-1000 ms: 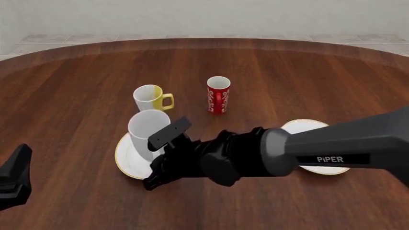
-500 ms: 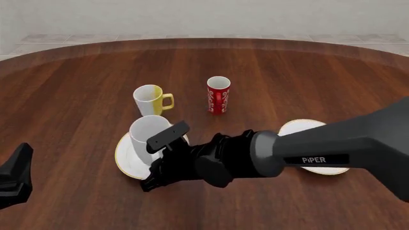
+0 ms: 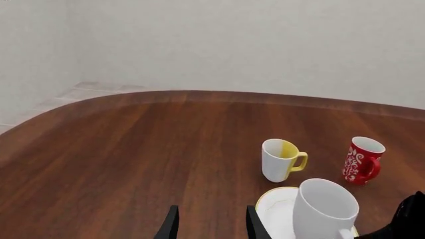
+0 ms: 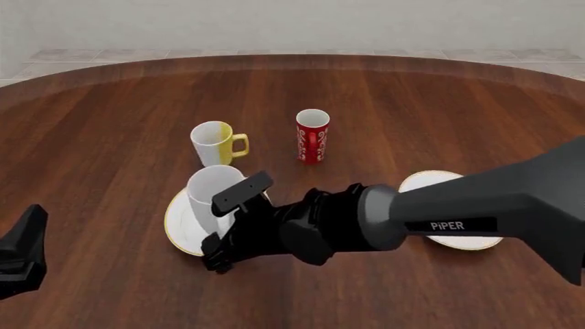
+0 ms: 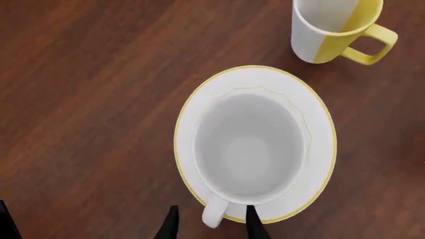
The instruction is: Put the white mug on the left plate.
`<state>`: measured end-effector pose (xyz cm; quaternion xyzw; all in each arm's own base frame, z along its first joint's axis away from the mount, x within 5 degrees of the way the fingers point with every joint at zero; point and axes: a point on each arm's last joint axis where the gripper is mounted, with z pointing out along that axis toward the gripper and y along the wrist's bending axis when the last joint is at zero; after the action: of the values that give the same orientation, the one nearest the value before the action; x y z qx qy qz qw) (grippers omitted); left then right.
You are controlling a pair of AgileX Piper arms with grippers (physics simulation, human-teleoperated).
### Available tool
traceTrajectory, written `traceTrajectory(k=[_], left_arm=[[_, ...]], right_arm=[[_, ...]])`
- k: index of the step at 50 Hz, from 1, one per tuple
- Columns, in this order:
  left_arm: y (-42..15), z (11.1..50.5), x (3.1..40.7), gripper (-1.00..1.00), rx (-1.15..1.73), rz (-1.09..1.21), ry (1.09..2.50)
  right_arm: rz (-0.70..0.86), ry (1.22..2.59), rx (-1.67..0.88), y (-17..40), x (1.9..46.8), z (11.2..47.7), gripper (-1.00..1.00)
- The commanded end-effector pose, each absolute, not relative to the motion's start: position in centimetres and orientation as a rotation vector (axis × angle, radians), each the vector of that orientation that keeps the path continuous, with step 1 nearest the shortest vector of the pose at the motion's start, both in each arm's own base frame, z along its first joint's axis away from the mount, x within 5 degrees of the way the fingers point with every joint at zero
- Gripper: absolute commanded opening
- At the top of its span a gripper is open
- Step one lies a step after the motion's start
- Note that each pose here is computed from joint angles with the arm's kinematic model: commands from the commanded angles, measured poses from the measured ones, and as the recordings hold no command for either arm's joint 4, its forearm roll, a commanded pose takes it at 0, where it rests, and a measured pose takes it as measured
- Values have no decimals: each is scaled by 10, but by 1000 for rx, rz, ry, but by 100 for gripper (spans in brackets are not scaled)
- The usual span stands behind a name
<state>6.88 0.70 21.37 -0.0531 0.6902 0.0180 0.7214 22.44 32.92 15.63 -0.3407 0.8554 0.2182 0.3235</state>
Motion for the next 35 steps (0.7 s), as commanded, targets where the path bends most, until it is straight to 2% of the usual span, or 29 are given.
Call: traceTrajectory(k=[1, 35], left_arm=[[7, 214, 67, 100, -117, 38, 1519], [7, 214, 67, 100, -116, 38, 1521]], right_arm=[[542, 2177, -966, 327, 227, 160, 100], [559, 2130, -976, 317, 215, 184, 100]])
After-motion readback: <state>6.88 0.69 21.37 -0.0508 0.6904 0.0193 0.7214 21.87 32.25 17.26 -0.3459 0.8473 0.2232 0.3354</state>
